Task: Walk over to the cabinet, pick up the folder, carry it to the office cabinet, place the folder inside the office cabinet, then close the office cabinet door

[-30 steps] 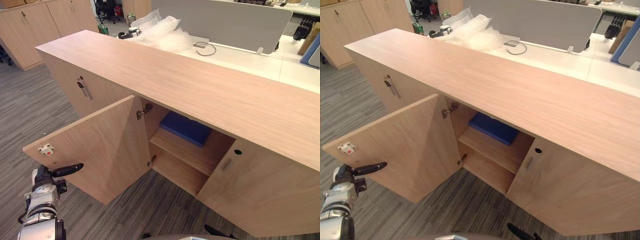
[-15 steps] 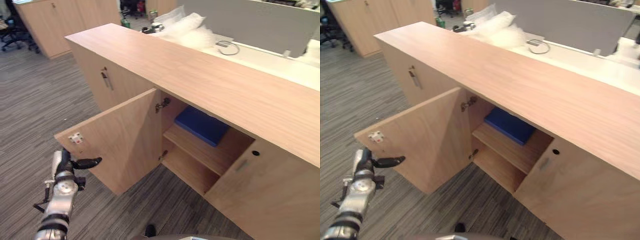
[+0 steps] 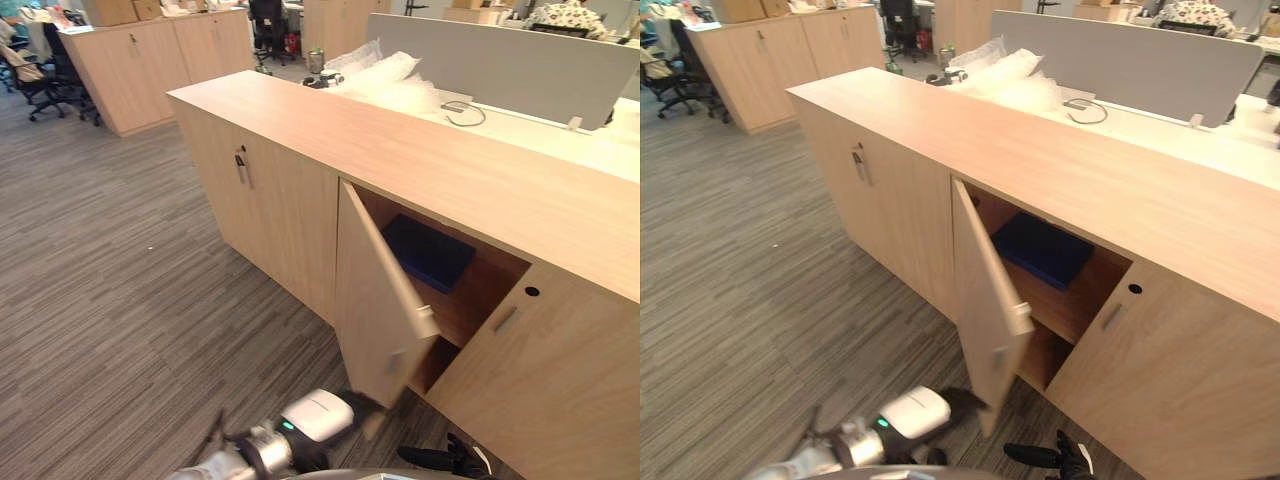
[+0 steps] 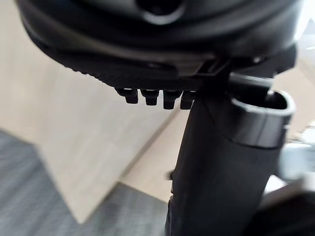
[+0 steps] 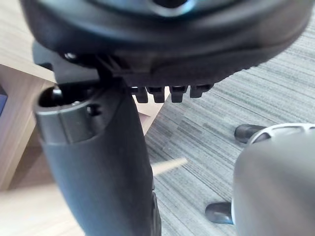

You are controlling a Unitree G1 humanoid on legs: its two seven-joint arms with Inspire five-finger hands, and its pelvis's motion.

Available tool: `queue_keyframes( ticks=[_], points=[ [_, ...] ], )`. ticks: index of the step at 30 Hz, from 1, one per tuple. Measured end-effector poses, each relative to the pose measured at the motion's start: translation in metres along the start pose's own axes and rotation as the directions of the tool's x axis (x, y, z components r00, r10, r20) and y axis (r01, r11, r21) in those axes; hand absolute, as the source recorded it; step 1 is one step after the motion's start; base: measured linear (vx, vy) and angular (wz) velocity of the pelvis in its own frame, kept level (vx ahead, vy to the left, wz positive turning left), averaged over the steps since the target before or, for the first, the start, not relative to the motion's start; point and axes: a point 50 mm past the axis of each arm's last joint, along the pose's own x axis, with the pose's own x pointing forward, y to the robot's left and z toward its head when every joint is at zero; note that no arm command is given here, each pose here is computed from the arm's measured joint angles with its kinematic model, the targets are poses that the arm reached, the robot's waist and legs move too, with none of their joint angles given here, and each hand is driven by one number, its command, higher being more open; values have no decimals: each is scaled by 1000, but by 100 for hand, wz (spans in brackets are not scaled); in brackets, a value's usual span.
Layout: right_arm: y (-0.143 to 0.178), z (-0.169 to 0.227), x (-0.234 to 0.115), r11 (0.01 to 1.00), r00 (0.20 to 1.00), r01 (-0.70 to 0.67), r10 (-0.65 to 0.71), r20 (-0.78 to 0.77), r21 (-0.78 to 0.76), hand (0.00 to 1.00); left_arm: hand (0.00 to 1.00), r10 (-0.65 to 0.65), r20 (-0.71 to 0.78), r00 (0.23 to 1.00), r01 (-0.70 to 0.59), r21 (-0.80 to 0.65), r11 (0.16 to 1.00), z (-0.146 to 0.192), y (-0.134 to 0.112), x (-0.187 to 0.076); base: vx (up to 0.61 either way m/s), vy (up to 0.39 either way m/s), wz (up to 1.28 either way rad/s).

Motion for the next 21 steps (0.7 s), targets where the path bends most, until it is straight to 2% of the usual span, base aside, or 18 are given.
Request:
queue_keyframes(
  ticks=[1,4,9,12,14,15,16,17,18,19,20,21],
  points=[
    [0,-1,0,1000,1000,4,-4,-2,-6,100,100,-3,0,1000,3,57,998,-4,6,2,-55,6,0],
    [-3,-8,-1,1000,999,22,-22,-27,-14,100,100,18,-20,1000,-17,71,997,-10,11,-1,-44,-1,6],
    [-10,-26,-6,998,994,54,-56,-90,-19,100,100,56,-16,998,-56,26,998,-5,-2,11,-4,-7,9],
    [-7,-28,-6,998,993,63,-62,-96,7,100,100,98,-186,978,-118,-100,988,-17,-19,26,12,-30,-15],
    [-6,-32,-8,995,991,80,-74,-109,51,100,100,164,-401,902,-280,-253,926,-34,-24,29,24,-50,-26],
    [-6,-32,-8,993,990,88,-78,-115,82,100,100,181,-463,868,-349,-307,886,-40,-23,29,26,-72,-40],
    [-4,-34,-8,984,988,103,-84,-131,146,100,100,209,-628,750,-550,-416,724,-57,-19,22,13,-84,-44],
    [-4,-35,-8,980,987,109,-86,-138,169,100,100,203,-691,694,-629,-445,637,-65,-20,17,-8,-96,-80],
    [-5,-37,-9,972,984,122,-92,-150,202,100,100,162,-795,584,-756,-460,466,-80,-25,3,15,-89,-92],
    [-7,-38,-9,962,982,139,-103,-158,233,100,100,96,-866,490,-847,-447,288,-91,-33,-11,56,-103,-94],
    [-9,-38,-9,955,980,150,-109,-166,255,100,100,64,-889,453,-880,-434,195,-96,-35,-16,88,-110,-81],
    [-8,-39,-9,947,978,159,-112,-176,278,100,100,9,-922,387,-921,-386,52,-104,-41,-27,78,-101,-60]
  ],
)
